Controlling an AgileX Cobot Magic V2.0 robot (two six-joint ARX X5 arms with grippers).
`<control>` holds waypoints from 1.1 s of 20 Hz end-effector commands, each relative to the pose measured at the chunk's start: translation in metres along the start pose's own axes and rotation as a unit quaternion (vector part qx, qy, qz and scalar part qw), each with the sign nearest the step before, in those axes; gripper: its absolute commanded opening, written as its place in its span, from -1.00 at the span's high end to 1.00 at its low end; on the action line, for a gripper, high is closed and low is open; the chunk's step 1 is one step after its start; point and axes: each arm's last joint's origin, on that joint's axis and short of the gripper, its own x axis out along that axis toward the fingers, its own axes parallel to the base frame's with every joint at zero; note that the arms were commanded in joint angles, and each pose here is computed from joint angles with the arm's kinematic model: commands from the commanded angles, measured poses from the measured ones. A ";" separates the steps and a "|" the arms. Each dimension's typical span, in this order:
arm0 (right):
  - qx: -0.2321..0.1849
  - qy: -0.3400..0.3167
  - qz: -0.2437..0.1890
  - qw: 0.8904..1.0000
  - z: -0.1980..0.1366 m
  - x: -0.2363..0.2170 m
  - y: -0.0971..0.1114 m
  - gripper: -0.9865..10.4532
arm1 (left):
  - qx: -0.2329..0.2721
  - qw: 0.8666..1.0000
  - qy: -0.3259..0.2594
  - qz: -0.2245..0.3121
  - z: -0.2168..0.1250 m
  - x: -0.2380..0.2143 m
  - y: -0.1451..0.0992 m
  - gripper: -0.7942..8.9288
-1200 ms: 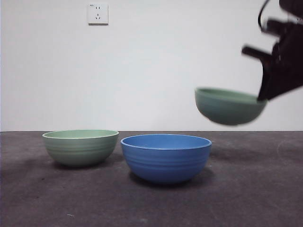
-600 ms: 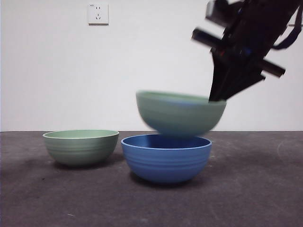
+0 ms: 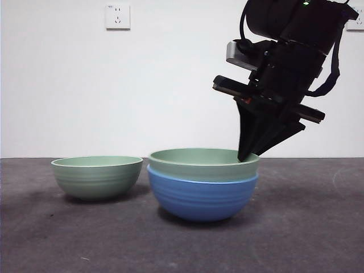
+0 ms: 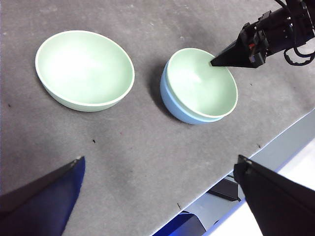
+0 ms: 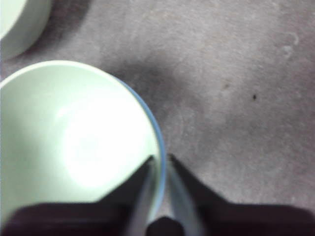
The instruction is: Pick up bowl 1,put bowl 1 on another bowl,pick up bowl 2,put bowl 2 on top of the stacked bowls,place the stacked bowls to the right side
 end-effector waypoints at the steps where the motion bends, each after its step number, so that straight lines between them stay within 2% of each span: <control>1: -0.005 0.001 0.001 1.000 0.000 0.002 0.001 0.43 | 0.006 1.000 -0.007 0.002 0.003 0.000 0.000 -0.58; 6: -0.012 -0.050 0.007 0.999 0.004 -0.031 0.005 0.43 | 0.005 1.000 -0.006 0.015 0.013 0.011 0.009 -0.58; 9: -0.019 -0.112 0.011 0.993 0.001 -0.078 0.010 0.43 | -0.010 0.999 -0.003 0.043 0.025 0.029 0.023 -0.58; 14: -0.026 -0.198 0.006 0.980 -0.029 -0.158 0.016 0.43 | -0.056 0.994 -0.001 0.094 0.049 0.083 0.055 -0.58; 18: -0.014 -0.233 -0.010 0.972 -0.057 -0.197 0.016 0.43 | -0.076 0.986 0.050 0.139 0.057 0.137 0.078 -0.58; 22: 0.004 -0.230 -0.006 0.973 -0.080 -0.214 0.015 0.43 | -0.076 0.974 0.104 0.184 0.068 0.183 0.095 -0.58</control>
